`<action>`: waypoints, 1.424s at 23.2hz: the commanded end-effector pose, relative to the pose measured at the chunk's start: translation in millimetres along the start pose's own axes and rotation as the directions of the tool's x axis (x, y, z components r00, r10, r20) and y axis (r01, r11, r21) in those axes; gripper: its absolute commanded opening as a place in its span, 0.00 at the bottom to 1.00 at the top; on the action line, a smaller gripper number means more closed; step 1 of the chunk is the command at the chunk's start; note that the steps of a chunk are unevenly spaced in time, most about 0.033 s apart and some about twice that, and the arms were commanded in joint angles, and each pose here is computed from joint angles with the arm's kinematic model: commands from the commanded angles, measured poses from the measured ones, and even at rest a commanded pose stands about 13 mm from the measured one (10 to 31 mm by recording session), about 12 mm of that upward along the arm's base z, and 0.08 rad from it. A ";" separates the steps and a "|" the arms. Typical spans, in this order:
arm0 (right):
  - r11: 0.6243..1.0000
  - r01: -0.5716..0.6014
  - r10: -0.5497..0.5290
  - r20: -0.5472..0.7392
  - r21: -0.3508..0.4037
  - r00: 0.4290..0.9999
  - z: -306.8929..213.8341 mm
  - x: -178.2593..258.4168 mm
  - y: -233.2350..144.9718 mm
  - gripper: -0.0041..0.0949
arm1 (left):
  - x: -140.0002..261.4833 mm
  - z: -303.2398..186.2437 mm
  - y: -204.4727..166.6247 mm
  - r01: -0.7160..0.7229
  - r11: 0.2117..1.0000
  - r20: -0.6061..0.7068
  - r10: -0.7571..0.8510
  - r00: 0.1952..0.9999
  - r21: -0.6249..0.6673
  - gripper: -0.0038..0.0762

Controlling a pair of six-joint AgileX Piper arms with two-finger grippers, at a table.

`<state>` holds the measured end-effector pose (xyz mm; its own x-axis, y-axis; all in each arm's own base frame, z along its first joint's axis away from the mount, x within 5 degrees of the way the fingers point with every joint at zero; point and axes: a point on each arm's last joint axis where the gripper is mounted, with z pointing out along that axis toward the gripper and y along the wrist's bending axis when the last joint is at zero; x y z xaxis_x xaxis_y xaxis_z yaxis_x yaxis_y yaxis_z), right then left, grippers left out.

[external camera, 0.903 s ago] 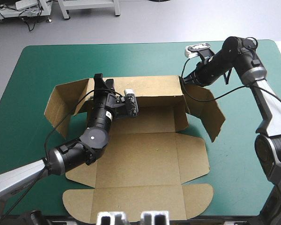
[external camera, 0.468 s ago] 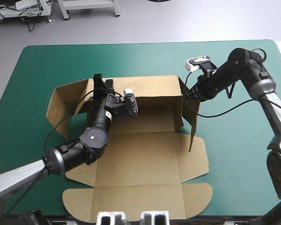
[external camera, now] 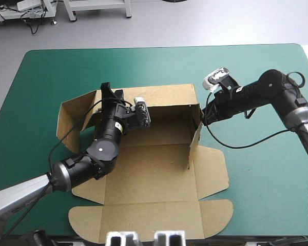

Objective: Fold the box

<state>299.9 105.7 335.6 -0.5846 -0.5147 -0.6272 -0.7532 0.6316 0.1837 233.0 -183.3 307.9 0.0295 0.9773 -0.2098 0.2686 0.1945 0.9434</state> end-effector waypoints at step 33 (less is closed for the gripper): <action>0.975 0.215 -0.177 0.380 -0.061 0.908 -3.6 71.4 23.6 0.75 | -7.4 5.3 -5.9 -0.049 0.996 0.016 0.048 0.999 0.069 0.04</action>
<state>241.0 81.2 279.3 -0.3301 -0.4185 -0.8461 -0.8771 0.4674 0.1110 234.9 -190.9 292.6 0.0600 0.9874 -0.1466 0.3579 0.1159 0.9266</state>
